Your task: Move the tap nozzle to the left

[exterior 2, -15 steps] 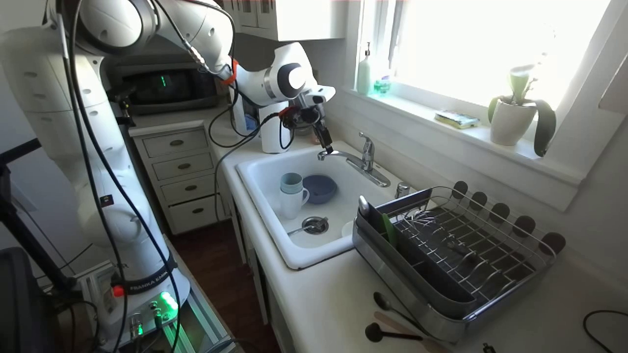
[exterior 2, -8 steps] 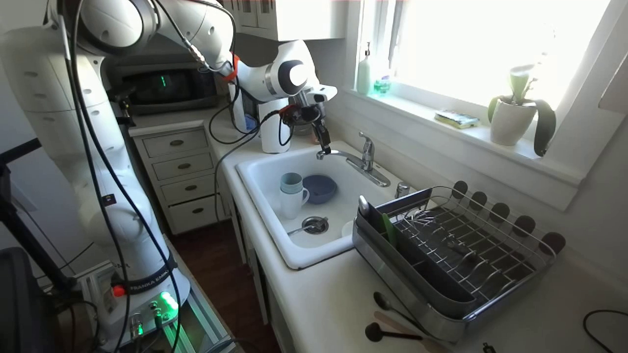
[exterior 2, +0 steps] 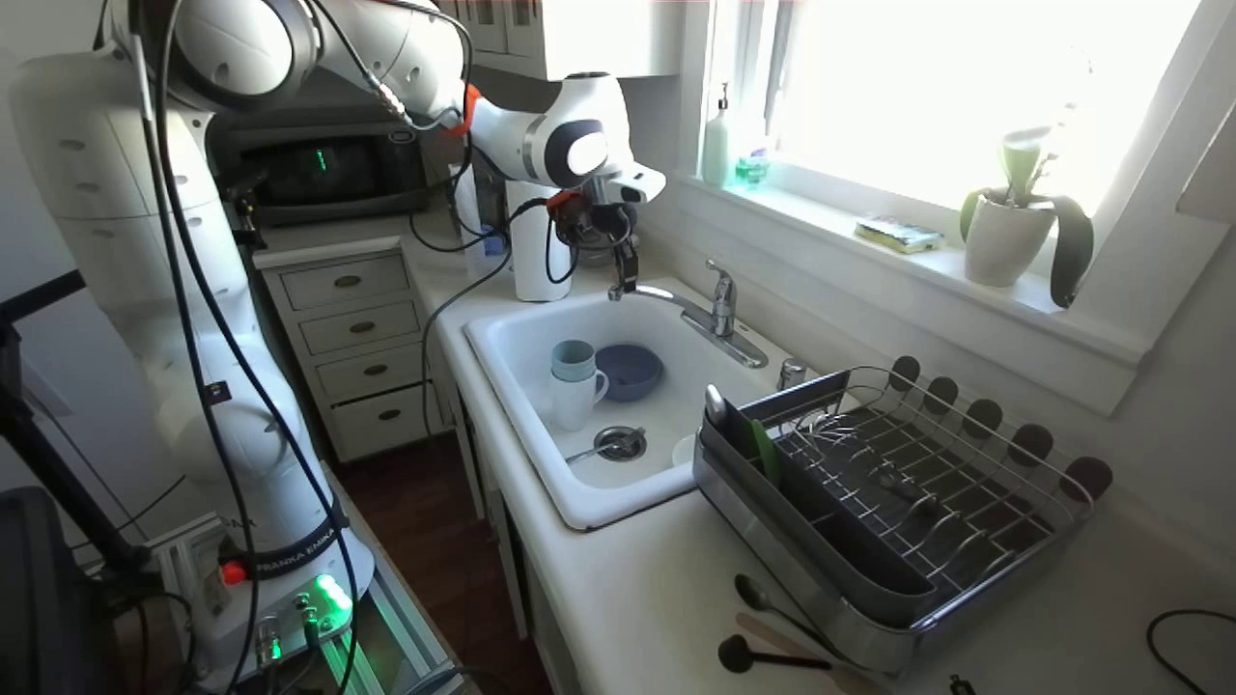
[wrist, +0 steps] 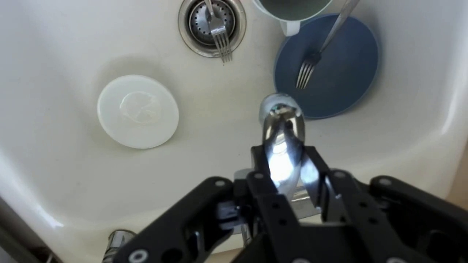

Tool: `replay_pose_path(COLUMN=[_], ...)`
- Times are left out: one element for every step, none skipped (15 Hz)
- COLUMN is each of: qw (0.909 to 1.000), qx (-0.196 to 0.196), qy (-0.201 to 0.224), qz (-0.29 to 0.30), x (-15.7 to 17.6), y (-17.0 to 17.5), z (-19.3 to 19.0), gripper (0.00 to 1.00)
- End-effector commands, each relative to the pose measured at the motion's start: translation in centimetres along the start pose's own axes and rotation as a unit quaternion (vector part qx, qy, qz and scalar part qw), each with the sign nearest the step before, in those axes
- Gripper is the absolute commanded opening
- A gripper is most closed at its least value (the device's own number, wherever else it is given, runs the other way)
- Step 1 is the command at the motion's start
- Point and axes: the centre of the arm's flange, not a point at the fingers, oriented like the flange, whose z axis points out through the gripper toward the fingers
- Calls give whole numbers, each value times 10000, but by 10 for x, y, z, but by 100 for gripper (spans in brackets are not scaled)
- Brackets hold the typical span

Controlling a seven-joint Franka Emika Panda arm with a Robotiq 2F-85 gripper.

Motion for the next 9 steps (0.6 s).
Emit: replay_pose_path(qw=[9974, 9970, 9955, 9939, 9921, 9901, 9882, 9874, 9860], qx=[330, 388, 476, 563, 656, 731, 803, 840, 886], qy=[-643, -656, -786, -877, -962, -1060, -1154, -1169, -1233], qz=[28, 121, 237, 352, 457, 552, 612, 652, 694], x=[-25, -25, -27, -31, -35, -40, -44, -46, -48], y=[-24, -25, -27, -30, -35, -39, -42, -44, -45], z=[21, 24, 28, 30, 34, 38, 40, 43, 44], gripper=[6, 5, 3, 0, 0, 0, 0, 0, 0])
